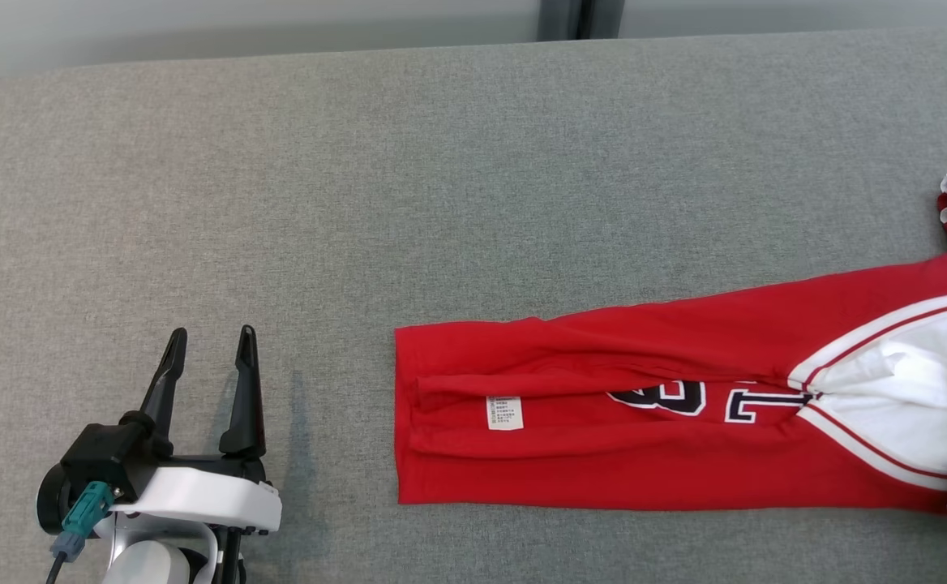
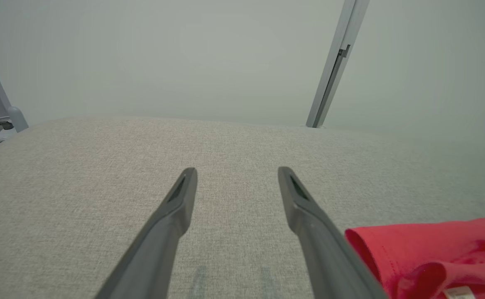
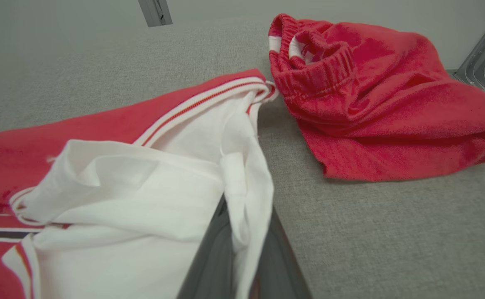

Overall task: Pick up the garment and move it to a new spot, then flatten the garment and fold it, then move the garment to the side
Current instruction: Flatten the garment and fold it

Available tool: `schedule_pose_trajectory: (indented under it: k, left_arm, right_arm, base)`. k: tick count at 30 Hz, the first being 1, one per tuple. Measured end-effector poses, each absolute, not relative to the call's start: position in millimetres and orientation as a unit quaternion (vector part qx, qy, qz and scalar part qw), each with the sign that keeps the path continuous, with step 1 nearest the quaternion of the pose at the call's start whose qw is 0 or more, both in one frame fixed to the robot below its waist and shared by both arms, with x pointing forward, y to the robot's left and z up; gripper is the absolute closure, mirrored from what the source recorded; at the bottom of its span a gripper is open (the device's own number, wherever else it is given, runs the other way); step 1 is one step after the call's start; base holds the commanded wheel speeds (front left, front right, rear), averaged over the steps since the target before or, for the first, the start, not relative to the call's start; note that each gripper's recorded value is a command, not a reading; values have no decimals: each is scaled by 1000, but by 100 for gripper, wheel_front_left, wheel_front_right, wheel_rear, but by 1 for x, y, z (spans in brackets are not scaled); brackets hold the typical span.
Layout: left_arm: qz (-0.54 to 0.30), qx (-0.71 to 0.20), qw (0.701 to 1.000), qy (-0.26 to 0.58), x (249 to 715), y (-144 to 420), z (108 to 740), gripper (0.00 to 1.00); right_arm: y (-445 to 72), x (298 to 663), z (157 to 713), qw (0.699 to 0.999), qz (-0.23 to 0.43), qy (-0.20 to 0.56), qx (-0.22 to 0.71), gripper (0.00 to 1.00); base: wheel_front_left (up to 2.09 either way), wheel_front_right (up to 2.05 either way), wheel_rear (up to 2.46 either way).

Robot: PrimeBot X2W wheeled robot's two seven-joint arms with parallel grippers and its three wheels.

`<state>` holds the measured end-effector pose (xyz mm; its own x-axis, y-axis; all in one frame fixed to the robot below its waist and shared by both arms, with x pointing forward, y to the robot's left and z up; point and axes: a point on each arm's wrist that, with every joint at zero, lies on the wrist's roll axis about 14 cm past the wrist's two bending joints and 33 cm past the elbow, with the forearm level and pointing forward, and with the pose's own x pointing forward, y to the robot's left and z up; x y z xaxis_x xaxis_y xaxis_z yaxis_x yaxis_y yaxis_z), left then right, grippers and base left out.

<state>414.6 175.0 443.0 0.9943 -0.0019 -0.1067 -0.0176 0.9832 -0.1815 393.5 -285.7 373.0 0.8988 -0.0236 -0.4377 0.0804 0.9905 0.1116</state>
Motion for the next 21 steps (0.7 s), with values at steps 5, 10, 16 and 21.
schedule_pose_trajectory:
  k: [5, 10, 16, 21]
  left_arm:
    - [-1, -93, 994, 51, 416, 172, 445, 0]
    - [-3, -95, 994, 48, 416, 170, 447, 0]
    - [-7, -98, 994, 40, 415, 168, 453, 0]
    - [-12, -99, 994, 33, 411, 165, 460, 0]
  right_arm:
    - [-292, 402, 394, 980, -22, 193, 44, 100]
    - [-274, 417, 425, 987, 20, 156, 16, 100]
    - [-223, 430, 478, 990, 94, 104, -14, 100]
    - [-160, 425, 504, 981, 167, 95, -8, 100]
  base:
    - [0, 0, 0]
    - [0, 0, 0]
    - [0, 0, 0]
    - [0, 0, 0]
